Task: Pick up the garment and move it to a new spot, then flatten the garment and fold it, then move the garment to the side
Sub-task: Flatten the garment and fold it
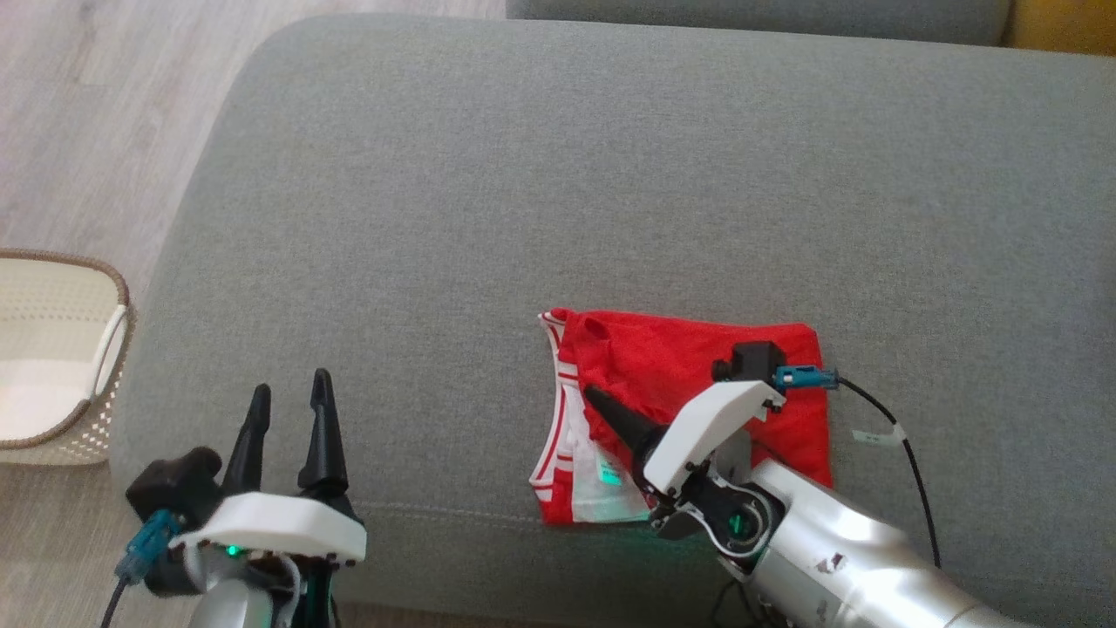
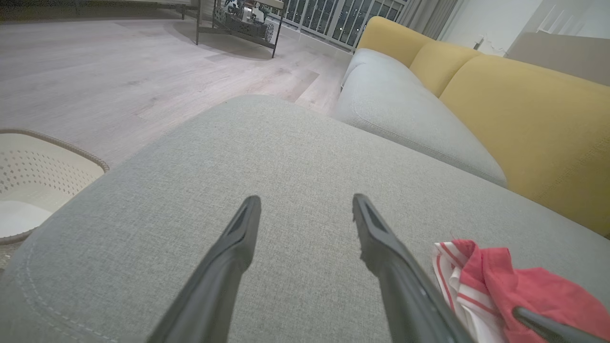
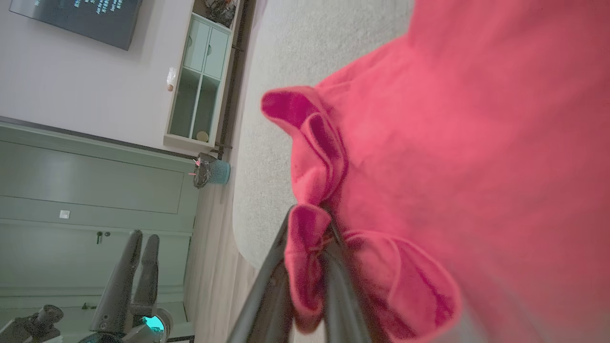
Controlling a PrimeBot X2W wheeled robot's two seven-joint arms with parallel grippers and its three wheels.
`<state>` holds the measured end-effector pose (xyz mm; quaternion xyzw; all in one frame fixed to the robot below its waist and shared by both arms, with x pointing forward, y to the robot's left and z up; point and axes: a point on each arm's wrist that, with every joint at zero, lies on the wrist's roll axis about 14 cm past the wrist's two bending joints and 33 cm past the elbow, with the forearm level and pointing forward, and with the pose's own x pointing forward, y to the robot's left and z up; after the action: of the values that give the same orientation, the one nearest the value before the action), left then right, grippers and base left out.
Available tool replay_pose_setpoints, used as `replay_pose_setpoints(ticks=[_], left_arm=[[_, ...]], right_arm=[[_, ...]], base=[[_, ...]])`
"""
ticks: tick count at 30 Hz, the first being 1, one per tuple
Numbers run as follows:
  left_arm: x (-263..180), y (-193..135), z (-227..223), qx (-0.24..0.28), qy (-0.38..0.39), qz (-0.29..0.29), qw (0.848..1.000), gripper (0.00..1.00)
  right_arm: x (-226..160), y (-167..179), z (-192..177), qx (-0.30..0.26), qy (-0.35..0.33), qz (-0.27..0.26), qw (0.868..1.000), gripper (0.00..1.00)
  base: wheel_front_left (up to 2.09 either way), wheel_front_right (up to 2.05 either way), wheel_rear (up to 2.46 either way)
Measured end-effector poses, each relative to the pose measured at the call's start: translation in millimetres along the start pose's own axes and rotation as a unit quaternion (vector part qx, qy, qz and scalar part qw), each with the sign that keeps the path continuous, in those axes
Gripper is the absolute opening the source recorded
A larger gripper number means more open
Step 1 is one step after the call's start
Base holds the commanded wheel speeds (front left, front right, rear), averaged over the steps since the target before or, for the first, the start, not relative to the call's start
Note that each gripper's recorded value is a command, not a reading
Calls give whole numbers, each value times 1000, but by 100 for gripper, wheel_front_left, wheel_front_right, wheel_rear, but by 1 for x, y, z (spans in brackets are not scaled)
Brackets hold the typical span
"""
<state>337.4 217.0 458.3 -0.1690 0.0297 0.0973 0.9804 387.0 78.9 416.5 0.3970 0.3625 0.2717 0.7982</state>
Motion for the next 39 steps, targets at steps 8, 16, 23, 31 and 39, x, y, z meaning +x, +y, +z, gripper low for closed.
replay_pose_setpoints(ticks=[8,16,23,31,39], left_arm=[[5,-8,-1,0,1,-12,1000,100],[7,-17,9,-3,-15,-27,1000,100],[6,-32,13,0,-22,-52,998,100],[12,-48,20,-2,-33,-74,997,100],[13,-57,21,1,-34,-84,996,100]], right_arm=[[1,16,12,9,-22,14,1000,100],[-10,29,62,-28,-100,11,995,100],[-55,6,138,-153,-187,-41,970,100],[-122,-18,215,-295,-263,-108,912,100],[-186,-27,253,-400,-346,-145,837,100]], base=[[0,0,0],[0,0,0],[0,0,0],[0,0,0],[0,0,0]])
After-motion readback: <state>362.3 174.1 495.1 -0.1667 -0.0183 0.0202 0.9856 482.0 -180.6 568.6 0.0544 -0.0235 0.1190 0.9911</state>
